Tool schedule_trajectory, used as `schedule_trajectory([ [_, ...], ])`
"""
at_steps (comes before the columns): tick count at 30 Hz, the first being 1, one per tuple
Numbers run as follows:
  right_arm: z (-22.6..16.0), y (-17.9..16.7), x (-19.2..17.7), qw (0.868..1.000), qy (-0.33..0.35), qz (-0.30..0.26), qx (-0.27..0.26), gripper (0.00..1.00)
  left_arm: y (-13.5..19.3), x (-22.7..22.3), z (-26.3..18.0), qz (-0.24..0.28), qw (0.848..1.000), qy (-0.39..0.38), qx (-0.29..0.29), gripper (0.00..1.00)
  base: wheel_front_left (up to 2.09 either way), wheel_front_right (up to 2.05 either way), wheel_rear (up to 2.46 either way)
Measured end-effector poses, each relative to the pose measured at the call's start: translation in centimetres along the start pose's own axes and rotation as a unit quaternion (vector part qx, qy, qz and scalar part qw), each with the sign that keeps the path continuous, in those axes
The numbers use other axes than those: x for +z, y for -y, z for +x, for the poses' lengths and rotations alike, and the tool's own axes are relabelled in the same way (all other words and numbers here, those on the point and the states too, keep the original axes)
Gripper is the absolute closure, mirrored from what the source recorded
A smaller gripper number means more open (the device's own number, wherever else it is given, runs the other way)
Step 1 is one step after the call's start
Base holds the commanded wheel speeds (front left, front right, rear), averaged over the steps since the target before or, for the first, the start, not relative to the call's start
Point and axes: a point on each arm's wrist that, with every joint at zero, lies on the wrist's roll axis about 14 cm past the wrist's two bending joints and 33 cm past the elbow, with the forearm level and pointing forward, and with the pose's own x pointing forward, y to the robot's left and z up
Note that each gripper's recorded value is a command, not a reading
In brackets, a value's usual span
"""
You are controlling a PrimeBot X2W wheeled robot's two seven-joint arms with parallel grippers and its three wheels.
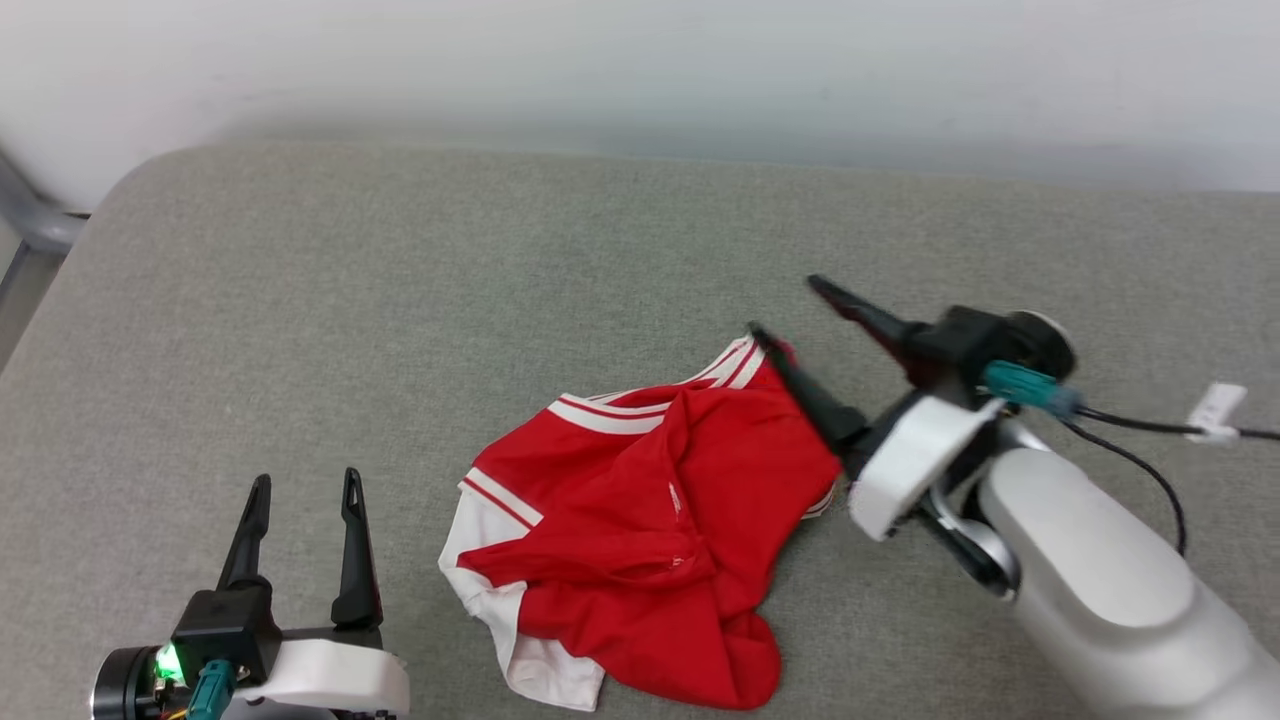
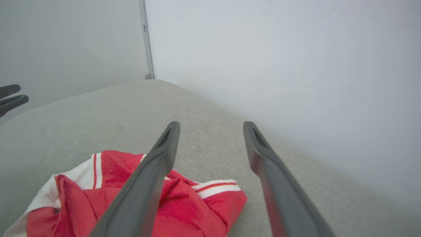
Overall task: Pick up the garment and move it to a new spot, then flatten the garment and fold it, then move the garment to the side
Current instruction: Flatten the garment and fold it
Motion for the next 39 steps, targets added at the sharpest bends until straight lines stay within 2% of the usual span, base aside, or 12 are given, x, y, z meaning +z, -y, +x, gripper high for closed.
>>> schedule_trajectory([
  [7, -5.9, 5.1, 1.8, 0.990, 0.057, -0.011, -0.132, 0.00, 0.9, 0.8, 0.0, 0.000, 1.000, 0.012, -0.023, 0.00, 0.00, 0.00, 0.00],
  [13, -10.9, 6.3, 1.3, 0.973, 0.070, -0.015, -0.218, 0.00, 1.8, 1.9, 0.8, 0.007, 0.997, 0.032, -0.065, 0.00, 0.00, 0.00, 0.00],
  [17, -12.9, 6.3, 0.7, 0.967, 0.058, -0.015, -0.247, 0.00, 2.6, 3.0, 2.3, 0.027, 0.992, 0.048, -0.113, 0.00, 0.00, 0.00, 0.00],
  [21, -14.0, 6.4, 0.6, 0.963, 0.050, -0.020, -0.264, 0.00, 4.0, 3.9, 4.6, 0.047, 0.986, 0.029, -0.160, 0.00, 0.00, 0.00, 0.00],
  [23, -14.3, 6.5, 0.8, 0.961, 0.051, -0.022, -0.270, 0.00, 5.1, 3.6, 5.4, 0.056, 0.980, -0.006, -0.191, 0.00, 0.00, 0.00, 0.00],
  [27, -14.7, 7.0, 0.9, 0.959, 0.047, -0.028, -0.279, 0.00, 6.7, 2.7, 6.3, 0.059, 0.963, -0.092, -0.248, 0.00, 0.00, 0.00, 0.00],
  [30, -15.0, 7.4, 0.7, 0.957, 0.041, -0.030, -0.285, 0.00, 7.1, 1.4, 6.3, 0.065, 0.942, -0.176, -0.277, 0.00, 0.00, 0.00, 0.00],
  [34, -15.2, 7.9, 0.2, 0.955, 0.033, -0.032, -0.292, 0.00, 7.1, -0.8, 5.6, 0.088, 0.905, -0.281, -0.306, 0.00, 0.00, 0.00, 0.00],
  [39, -15.5, 8.6, -0.5, 0.953, 0.021, -0.032, -0.302, 0.00, 7.5, -3.4, 4.0, 0.124, 0.856, -0.367, -0.342, 0.00, 0.00, 0.00, 0.00],
])
